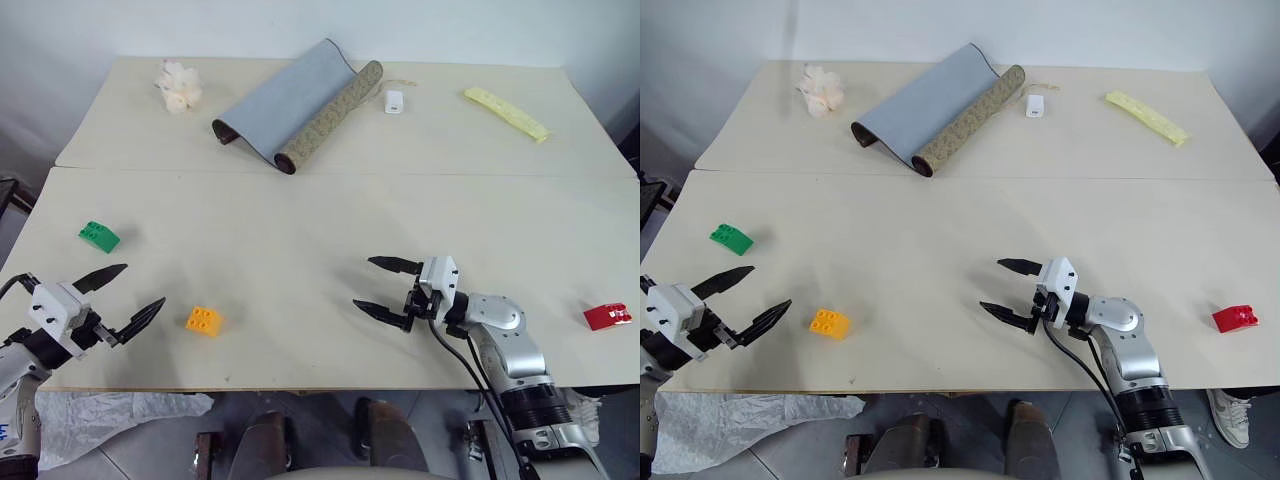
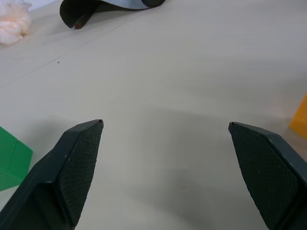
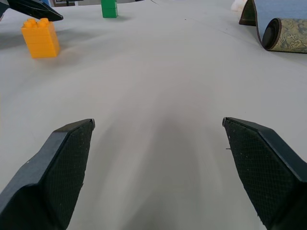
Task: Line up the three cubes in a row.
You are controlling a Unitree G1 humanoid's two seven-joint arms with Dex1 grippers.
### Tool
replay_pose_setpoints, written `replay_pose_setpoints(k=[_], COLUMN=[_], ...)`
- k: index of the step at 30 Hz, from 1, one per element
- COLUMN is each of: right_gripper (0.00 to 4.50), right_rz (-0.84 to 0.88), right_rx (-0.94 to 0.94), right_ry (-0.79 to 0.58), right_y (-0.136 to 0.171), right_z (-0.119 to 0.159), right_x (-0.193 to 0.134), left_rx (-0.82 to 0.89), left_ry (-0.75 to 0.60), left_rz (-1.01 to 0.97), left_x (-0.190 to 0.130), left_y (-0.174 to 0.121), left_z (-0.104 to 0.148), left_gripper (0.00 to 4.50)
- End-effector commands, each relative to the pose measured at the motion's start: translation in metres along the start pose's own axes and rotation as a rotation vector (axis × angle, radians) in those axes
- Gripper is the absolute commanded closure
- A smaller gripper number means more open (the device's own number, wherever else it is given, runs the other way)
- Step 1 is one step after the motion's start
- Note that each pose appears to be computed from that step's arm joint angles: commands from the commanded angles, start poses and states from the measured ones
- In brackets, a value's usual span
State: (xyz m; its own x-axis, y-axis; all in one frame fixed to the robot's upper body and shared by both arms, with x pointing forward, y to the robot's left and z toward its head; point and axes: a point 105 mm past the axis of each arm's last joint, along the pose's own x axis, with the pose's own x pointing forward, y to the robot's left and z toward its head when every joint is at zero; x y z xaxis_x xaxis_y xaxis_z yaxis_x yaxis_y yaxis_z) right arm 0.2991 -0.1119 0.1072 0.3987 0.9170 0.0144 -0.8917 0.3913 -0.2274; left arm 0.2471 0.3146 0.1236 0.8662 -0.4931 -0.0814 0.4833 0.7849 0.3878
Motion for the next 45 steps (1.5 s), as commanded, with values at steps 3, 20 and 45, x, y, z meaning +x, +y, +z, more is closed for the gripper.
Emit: replay_pose_setpoints(k=[3, 20, 45], right_gripper=[0.00, 0.00, 0.00], right_rz=[-0.014, -0.779, -1.050], right_rx=[-0.040, -0.142, 0.440], right_ry=[-0.035, 0.058, 0.707], right_y=[-0.009, -0.029, -0.018], right_z=[0.012, 0.121, 0.089], right_x=[-0.003, -0.193, -0.331], left_rx=[-0.009, -0.135, -0.115], left_ry=[-0.039, -0.161, -0.179], left_rz=[0.038, -0.761, -0.882], left_x=[-0.002, 0.107, 0.129], left_y=[0.006, -0.124, -0.156], left_z=[0.014, 0.115, 0.112], left_gripper=[0.04, 0.04, 0.04])
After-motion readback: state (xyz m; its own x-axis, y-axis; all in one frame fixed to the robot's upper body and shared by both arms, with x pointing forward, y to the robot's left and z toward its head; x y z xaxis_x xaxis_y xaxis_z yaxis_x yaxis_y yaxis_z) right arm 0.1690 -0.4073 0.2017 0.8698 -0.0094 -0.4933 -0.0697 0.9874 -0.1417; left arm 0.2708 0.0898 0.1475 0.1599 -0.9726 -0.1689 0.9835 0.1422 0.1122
